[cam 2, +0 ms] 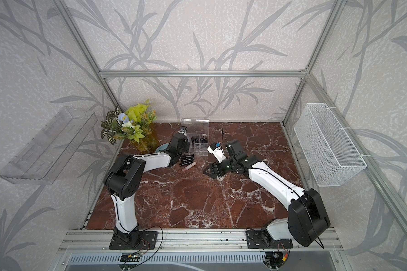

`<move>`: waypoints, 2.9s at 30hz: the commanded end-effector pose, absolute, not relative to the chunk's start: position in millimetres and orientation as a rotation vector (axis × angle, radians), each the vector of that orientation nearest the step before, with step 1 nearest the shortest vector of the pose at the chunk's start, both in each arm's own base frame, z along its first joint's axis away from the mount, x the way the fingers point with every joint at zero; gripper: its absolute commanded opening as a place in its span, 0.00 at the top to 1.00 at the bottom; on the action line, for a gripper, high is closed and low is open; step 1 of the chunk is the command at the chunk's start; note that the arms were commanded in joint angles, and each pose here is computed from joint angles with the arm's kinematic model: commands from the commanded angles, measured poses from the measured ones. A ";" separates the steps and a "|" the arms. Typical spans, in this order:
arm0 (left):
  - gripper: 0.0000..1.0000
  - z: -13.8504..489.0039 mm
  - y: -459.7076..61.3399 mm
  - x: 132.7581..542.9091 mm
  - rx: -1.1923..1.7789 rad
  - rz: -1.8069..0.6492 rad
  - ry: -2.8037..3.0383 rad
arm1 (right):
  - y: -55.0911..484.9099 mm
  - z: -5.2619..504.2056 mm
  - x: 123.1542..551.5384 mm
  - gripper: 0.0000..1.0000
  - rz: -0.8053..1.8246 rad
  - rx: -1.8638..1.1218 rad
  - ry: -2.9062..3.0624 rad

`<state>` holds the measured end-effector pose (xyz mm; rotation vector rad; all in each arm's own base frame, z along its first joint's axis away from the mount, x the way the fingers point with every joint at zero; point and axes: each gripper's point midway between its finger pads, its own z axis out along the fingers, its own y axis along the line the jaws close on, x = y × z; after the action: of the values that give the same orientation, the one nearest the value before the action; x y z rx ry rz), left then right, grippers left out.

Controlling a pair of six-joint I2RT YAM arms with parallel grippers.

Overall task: Arrange the lipsticks in the organizer
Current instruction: Place the lipstick in the storage box, then pick up the lipstick at the center of the board.

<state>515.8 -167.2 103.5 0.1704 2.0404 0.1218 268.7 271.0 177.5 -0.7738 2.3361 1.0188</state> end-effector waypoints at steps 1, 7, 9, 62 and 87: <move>0.48 124.7 -167.2 516.3 0.151 0.102 1.997 | 272.6 174.3 266.6 0.28 1.038 -0.784 2.348; 0.32 161.6 -173.1 499.6 0.162 0.075 1.932 | 274.2 167.5 266.2 0.28 0.968 -0.816 2.370; 0.32 180.8 -178.4 486.3 0.172 0.053 1.899 | 275.5 165.7 265.6 0.28 0.969 -0.821 2.378; 0.39 221.4 -90.1 296.6 -0.107 -0.305 1.651 | 403.7 50.0 363.2 0.04 0.623 -1.217 2.499; 0.40 225.4 -89.0 295.4 -0.109 -0.303 1.645 | 370.1 32.1 326.0 0.13 0.573 -1.261 2.641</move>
<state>296.2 -90.4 219.3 -0.1006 1.6666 -0.2966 340.8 383.8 29.7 -1.2409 2.5881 0.6156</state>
